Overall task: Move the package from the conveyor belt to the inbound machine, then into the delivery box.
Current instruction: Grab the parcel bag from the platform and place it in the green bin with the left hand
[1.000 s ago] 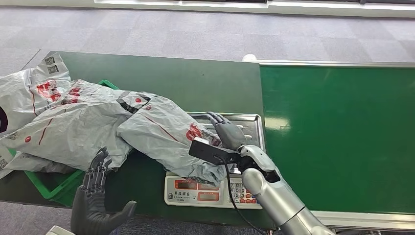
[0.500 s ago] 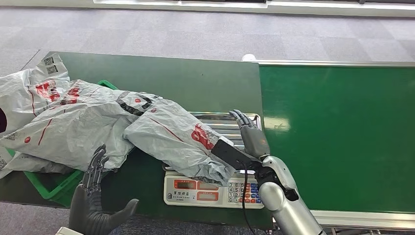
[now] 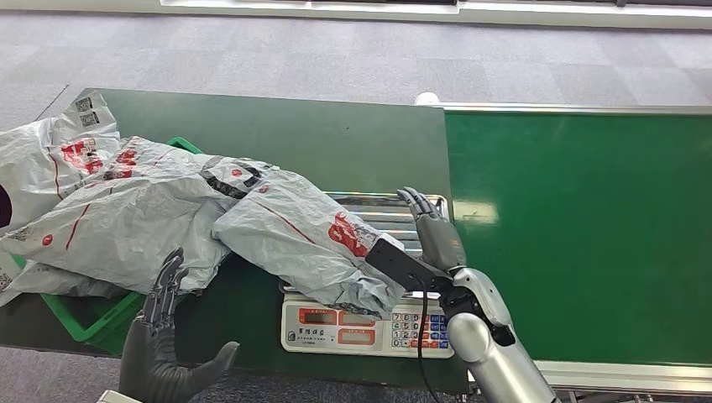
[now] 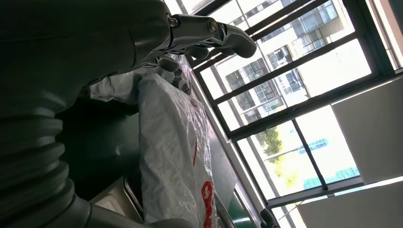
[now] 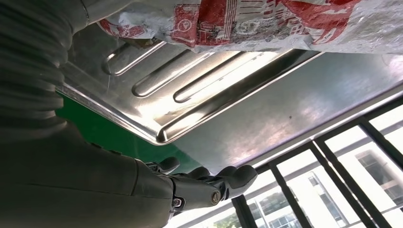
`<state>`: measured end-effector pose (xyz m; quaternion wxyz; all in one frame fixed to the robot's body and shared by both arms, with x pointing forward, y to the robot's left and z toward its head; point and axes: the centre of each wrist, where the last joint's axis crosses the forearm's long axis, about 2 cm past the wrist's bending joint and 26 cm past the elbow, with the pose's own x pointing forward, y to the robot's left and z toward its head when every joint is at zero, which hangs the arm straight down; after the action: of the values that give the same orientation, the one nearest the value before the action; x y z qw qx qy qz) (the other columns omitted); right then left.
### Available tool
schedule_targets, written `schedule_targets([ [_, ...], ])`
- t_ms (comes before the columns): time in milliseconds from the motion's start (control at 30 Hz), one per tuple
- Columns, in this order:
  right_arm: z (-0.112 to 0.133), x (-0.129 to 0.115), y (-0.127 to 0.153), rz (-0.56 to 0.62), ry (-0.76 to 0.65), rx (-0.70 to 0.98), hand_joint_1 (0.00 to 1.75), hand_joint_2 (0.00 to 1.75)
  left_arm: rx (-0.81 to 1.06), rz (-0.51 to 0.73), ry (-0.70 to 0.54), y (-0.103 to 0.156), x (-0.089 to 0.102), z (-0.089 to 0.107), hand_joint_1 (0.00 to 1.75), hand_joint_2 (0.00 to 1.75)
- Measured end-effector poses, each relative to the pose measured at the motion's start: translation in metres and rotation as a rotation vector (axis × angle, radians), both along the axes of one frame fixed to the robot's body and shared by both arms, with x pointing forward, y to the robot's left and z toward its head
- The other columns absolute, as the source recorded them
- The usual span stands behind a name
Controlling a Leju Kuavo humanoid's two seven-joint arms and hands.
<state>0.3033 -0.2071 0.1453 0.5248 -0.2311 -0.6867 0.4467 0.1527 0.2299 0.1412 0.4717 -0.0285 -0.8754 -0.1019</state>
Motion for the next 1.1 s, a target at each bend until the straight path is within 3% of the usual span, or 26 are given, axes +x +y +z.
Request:
schedule_targets([
  [733,-0.002,-0.003,-0.001,0.007,-0.01,0.033,0.0,1.75,0.028,-0.001,0.007,-0.001,0.004,0.002,0.0,1.75],
  [800,-0.005,-0.023,-0.008,0.037,-0.11,0.253,0.0,1.75,0.185,0.012,0.059,-0.013,0.035,0.008,0.0,1.75],
  [867,-0.007,-0.053,-0.021,0.048,-0.304,0.631,0.0,1.75,0.457,0.079,0.123,-0.039,0.084,0.021,0.0,1.75],
  [933,-0.008,-0.073,-0.034,0.007,-0.448,1.002,0.0,1.75,0.641,0.151,0.12,-0.059,0.117,0.031,0.0,1.75],
  [1033,-0.007,-0.09,-0.042,-0.107,-0.418,1.337,0.0,1.75,0.673,0.13,0.075,-0.074,0.137,0.038,0.0,1.75],
  [1100,-0.006,-0.096,-0.043,-0.119,-0.383,1.328,0.0,1.75,0.671,0.107,0.06,-0.079,0.143,0.04,0.0,1.75],
])
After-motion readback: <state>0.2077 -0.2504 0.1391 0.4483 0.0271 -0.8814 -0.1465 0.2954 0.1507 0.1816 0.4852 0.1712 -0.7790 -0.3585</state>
